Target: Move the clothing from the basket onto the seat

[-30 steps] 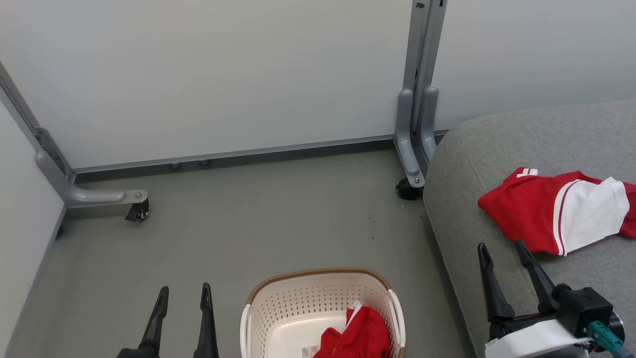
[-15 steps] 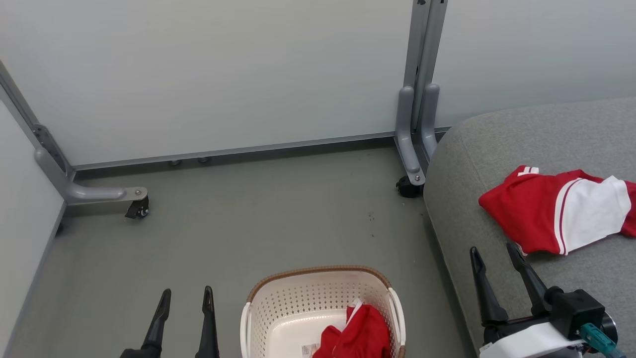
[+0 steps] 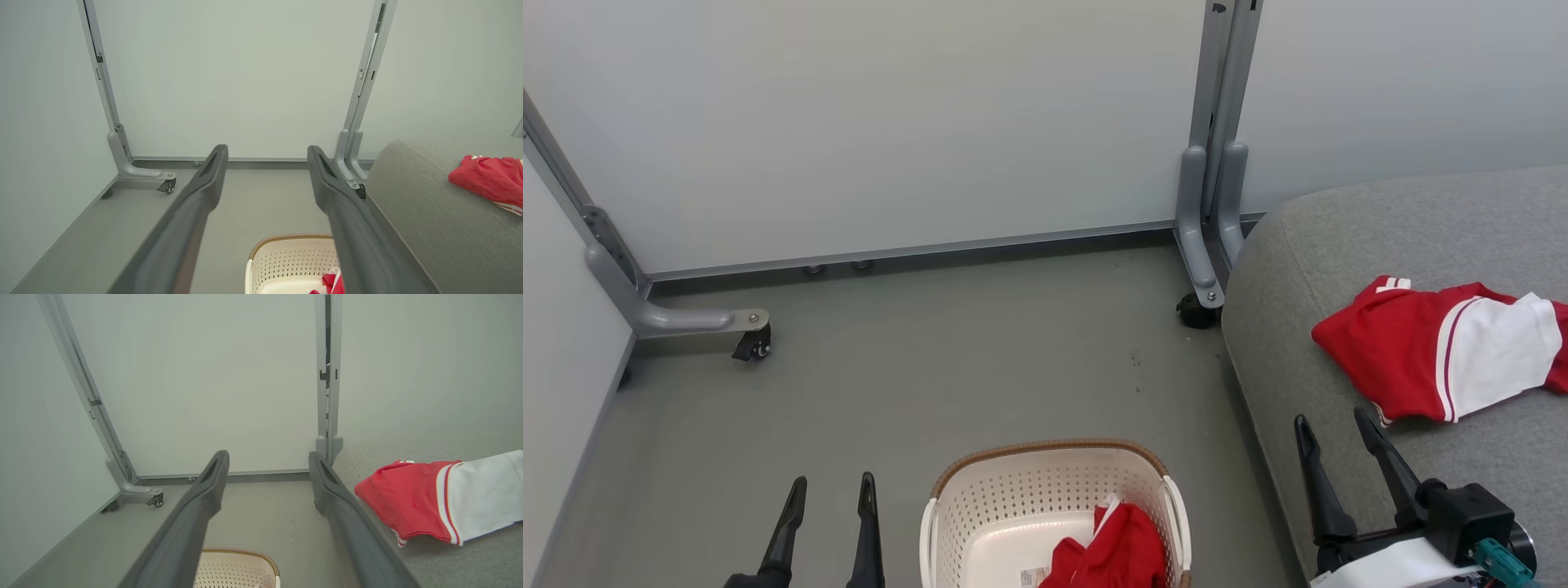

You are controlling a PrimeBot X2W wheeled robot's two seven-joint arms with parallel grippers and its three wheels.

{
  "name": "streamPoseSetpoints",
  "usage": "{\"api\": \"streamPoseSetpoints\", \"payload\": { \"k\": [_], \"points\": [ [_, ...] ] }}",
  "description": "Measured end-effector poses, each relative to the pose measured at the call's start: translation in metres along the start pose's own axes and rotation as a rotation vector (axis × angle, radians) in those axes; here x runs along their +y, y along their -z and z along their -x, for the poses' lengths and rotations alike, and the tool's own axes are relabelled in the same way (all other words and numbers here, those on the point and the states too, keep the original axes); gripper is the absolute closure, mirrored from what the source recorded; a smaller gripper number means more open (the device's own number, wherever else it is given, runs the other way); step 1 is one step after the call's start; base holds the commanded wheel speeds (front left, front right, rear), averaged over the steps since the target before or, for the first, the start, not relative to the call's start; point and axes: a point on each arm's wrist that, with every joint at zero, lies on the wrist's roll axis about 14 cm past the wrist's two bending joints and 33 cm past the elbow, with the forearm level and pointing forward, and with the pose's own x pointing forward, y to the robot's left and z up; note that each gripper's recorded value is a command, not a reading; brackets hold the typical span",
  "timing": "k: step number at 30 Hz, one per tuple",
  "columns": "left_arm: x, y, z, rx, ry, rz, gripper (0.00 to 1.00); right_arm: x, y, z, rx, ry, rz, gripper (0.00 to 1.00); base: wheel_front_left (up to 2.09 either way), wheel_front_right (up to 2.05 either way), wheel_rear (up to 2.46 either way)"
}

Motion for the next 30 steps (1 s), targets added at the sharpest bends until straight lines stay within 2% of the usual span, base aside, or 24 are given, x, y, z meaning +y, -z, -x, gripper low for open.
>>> {"api": "streamPoseSetpoints", "payload": {
  "k": [16,30],
  "points": [
    [-0.005,0.007,0.002,0.022,0.016,0.002,0.0,0.001,0.005,0.003,0.019,-0.005,0.0,0.0,0.0,0.0,0.0],
    [-0.011,0.033,-0.009,0.11,0.043,0.026,0.0,-0.009,0.023,-0.007,0.081,0.01,0.029,0.0,0.0,0.0,0.0]
  ]
}}
